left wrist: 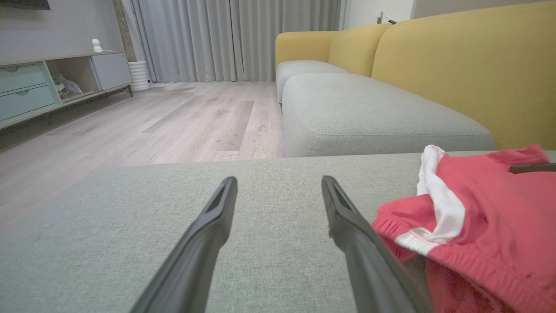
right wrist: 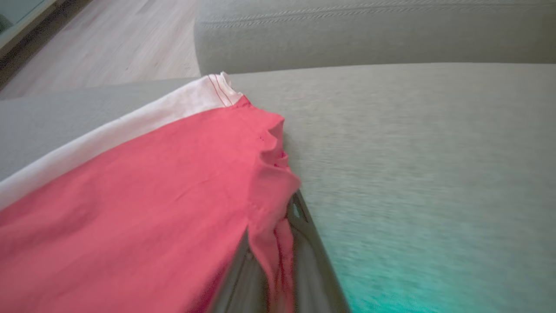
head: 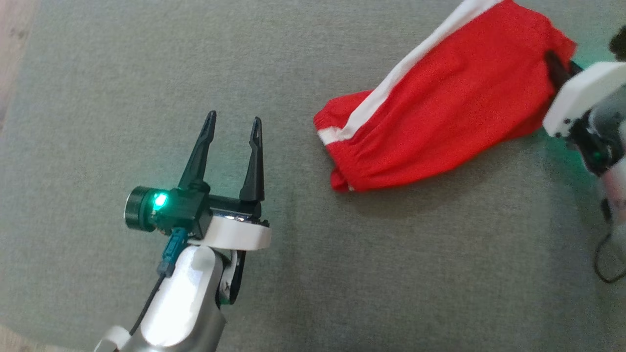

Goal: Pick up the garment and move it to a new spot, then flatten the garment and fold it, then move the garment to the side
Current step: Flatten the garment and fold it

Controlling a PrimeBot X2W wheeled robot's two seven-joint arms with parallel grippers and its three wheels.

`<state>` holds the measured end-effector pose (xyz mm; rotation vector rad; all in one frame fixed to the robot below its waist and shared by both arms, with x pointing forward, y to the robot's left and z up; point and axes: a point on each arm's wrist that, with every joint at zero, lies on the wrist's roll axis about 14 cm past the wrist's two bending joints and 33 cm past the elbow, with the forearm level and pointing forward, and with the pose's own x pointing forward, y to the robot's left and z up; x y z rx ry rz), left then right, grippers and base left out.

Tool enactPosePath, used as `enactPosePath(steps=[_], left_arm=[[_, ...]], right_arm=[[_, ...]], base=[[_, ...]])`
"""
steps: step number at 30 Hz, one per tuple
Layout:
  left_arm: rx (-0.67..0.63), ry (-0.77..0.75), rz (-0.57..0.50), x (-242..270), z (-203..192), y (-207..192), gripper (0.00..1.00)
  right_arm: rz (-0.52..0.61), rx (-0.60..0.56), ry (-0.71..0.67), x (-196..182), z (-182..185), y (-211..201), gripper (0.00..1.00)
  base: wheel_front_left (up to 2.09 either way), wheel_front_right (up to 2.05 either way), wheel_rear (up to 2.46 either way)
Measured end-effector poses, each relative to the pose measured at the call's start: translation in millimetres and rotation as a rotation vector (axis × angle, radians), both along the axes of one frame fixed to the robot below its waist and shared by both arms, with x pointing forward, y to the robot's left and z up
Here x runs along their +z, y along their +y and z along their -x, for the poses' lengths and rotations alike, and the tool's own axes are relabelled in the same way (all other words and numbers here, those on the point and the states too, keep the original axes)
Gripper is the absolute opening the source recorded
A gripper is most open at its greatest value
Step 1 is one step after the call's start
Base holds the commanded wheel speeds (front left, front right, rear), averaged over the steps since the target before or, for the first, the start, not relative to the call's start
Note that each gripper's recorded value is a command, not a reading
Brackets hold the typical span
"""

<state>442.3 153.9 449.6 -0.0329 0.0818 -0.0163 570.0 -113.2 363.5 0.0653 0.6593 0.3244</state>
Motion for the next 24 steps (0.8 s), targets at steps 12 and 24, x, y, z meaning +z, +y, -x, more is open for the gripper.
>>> enactPosePath(steps=[12, 24], left_arm=[[-0.071, -0.056, 0.027, 19, -7, -27, 1.0], [-0.137, -0.076, 0.035, 29, 6, -48, 1.0]], right_arm=[[-0.111, -0.272, -0.121, 17, 46, -86, 0.0], [-0.123, -0.512, -0.207, 32, 91, -151, 0.0]], base=[[0.0, 0.0, 0.0], [0.0, 0.0, 0.0]])
